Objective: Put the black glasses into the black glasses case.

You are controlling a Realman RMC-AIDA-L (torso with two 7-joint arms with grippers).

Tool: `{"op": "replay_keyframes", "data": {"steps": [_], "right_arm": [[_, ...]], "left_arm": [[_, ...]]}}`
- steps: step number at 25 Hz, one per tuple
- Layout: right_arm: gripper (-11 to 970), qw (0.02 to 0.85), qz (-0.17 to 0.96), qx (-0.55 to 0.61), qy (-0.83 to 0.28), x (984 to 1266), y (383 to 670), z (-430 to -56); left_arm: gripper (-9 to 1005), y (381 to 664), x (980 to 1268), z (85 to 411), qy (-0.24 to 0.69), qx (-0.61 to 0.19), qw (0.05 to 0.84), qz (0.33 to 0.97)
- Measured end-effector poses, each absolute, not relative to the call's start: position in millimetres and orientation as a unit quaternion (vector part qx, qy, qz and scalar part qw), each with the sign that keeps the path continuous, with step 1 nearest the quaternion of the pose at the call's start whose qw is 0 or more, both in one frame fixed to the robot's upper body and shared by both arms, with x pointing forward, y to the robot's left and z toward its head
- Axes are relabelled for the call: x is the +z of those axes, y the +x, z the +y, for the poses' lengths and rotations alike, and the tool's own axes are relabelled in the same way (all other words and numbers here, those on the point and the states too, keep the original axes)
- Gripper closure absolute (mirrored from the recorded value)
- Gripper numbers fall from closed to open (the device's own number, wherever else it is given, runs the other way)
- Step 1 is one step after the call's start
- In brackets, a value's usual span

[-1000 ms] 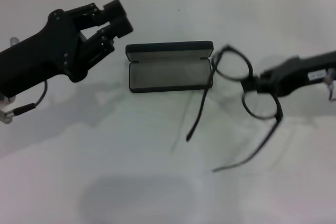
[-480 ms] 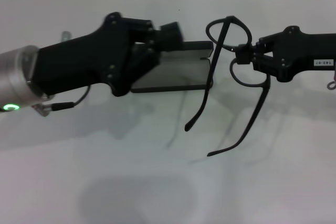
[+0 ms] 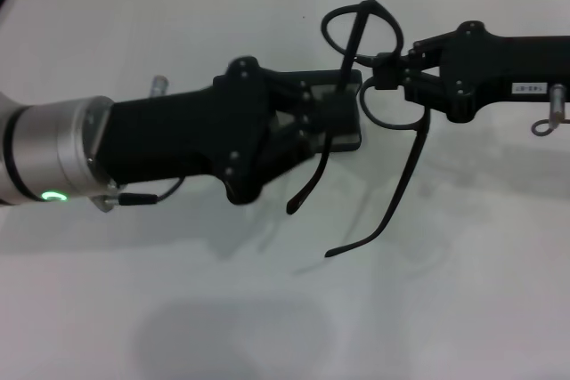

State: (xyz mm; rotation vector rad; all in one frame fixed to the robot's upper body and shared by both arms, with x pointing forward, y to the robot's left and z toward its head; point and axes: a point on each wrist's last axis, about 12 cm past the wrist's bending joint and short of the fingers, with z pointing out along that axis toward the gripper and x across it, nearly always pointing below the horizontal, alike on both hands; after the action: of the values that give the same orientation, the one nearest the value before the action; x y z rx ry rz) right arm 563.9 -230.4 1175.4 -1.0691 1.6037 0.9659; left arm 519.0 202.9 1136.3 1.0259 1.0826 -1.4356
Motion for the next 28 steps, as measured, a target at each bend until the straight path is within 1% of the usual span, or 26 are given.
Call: {"op": "replay_keyframes", "data": {"steps": [7, 13, 28], "right_arm": [[862, 0.474, 0.619, 0.427, -0.457, 1180.8, 560.5, -218.0], [862, 0.475, 0.604, 0.442, -0.463, 1183.8, 557.5, -216.0], [861, 0.471, 0.586, 0.458, -0.474, 1183.0, 553.2, -211.2]], "left_arm": [[964, 518.5, 1130.3, 194.5, 0.427, -0.603, 0.505, 0.447], [965, 521.5, 1126.6, 192.0, 0.422, -0.594, 0.507, 0.460], [965, 527.9, 1125.9, 191.4, 0.401, -0.580, 0.531, 0.469]]}}
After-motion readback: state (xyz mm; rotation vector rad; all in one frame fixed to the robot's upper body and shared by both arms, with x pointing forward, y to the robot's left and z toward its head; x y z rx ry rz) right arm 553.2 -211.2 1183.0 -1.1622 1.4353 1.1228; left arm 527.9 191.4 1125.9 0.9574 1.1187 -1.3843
